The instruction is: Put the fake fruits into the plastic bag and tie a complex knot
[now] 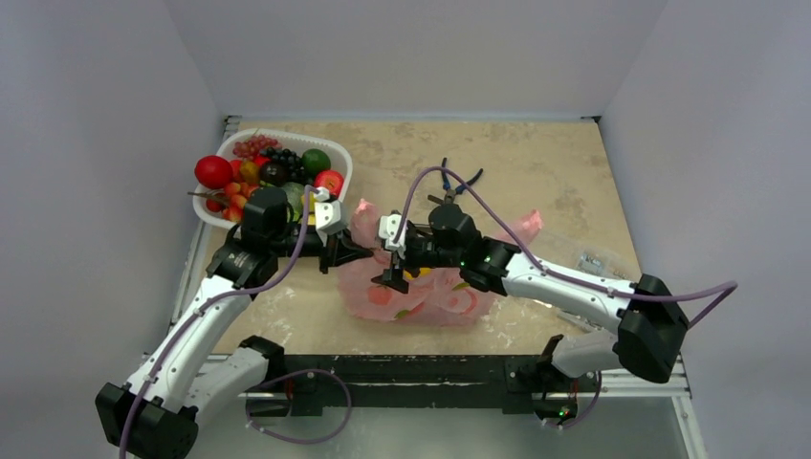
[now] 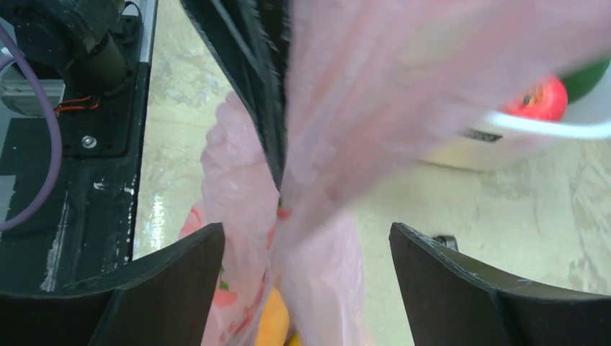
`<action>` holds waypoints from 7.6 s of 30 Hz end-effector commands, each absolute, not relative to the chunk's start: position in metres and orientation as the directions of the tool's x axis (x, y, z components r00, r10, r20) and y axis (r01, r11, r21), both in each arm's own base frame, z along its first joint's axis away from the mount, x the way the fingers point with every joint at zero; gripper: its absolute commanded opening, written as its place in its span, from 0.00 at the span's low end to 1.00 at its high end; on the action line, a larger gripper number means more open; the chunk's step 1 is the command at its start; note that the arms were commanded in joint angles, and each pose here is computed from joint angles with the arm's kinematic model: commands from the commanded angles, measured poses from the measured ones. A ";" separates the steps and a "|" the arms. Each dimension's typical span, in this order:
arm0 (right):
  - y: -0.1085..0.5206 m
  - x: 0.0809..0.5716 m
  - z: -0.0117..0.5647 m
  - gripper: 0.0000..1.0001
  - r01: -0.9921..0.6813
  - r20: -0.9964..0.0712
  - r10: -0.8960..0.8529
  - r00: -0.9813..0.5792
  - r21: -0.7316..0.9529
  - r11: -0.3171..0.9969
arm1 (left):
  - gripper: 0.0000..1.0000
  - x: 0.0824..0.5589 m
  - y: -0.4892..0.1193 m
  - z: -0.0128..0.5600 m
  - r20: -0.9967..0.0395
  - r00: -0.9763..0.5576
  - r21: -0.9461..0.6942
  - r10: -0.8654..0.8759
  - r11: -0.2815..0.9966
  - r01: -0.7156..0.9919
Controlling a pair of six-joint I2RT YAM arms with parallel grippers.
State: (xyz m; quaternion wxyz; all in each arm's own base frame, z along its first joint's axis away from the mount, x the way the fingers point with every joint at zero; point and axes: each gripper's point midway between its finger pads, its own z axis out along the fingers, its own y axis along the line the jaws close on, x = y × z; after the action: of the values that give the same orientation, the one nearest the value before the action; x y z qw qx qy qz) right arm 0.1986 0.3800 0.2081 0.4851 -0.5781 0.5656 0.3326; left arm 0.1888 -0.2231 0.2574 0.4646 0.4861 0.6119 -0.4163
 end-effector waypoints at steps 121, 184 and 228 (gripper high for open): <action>0.174 0.241 0.292 0.99 -0.771 -0.935 -0.285 -0.212 -0.019 0.636 | 0.51 0.186 -0.207 0.277 -0.971 -0.143 -0.061 0.192 0.381 0.923; 0.239 0.177 0.297 0.00 -0.878 -0.918 -0.109 -0.382 0.323 0.354 | 0.00 0.148 -0.407 0.120 -0.986 -0.050 -0.037 0.157 0.082 0.996; 0.219 0.163 0.219 0.00 -0.982 -0.933 -0.359 -0.019 -0.050 0.182 | 0.97 0.125 -0.334 0.243 -0.967 0.168 0.186 0.191 0.083 0.979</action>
State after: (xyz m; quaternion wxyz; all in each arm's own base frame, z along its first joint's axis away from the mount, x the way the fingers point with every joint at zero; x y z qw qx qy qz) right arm 0.1648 0.2184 0.2125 0.4335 -0.5241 0.6443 0.3497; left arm 0.1376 -0.3650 0.1801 0.5055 0.5499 0.5346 -0.3954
